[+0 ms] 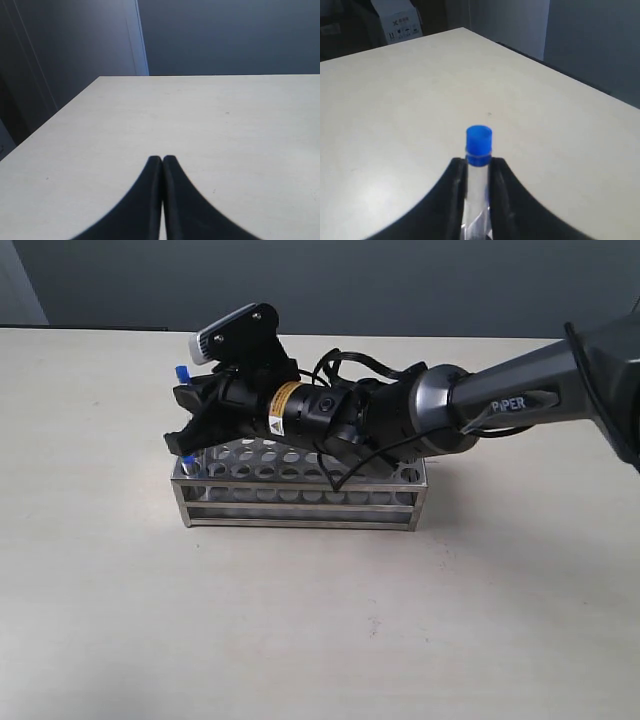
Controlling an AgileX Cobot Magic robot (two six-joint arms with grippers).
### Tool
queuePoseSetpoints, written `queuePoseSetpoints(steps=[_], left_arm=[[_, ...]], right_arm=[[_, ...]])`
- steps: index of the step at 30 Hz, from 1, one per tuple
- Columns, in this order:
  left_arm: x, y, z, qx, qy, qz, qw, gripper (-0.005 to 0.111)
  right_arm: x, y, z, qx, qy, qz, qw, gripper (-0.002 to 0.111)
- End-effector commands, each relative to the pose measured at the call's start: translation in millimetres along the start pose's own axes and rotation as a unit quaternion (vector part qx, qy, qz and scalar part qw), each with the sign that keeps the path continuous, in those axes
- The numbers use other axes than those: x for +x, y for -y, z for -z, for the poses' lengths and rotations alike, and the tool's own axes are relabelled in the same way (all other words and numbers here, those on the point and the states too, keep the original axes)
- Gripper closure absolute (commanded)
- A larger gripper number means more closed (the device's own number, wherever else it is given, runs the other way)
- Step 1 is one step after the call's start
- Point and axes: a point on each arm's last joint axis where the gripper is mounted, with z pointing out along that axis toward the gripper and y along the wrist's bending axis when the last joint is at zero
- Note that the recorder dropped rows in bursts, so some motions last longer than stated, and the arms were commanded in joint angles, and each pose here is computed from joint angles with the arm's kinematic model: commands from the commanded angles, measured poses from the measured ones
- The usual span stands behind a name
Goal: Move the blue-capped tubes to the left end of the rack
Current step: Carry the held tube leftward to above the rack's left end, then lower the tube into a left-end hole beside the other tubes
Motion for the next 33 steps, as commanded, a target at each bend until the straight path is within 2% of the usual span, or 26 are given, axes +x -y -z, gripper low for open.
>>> queuePoseSetpoints(steps=[1,17,28,33], left_arm=[[0,-0.1,0,-0.001,0.005,0.000,1.000,0.106],[0,-0.1,0,-0.001,0.005,0.000,1.000,0.106],[0,-0.1,0,-0.001,0.005,0.000,1.000,0.106],[0,-0.1,0,-0.001,0.005,0.000,1.000,0.106]], right_arm=[[0,0,-2,0.001,-0.002,-0.016,1.000,0.108],[27,-5,4,0.000,-0.049,-0.028,0.998,0.108],[26,-16,3,-0.018,-0.036,-0.027,0.999,0.108],[30,-25,2,-0.024,-0.055,-0.020,0.998,0.108]])
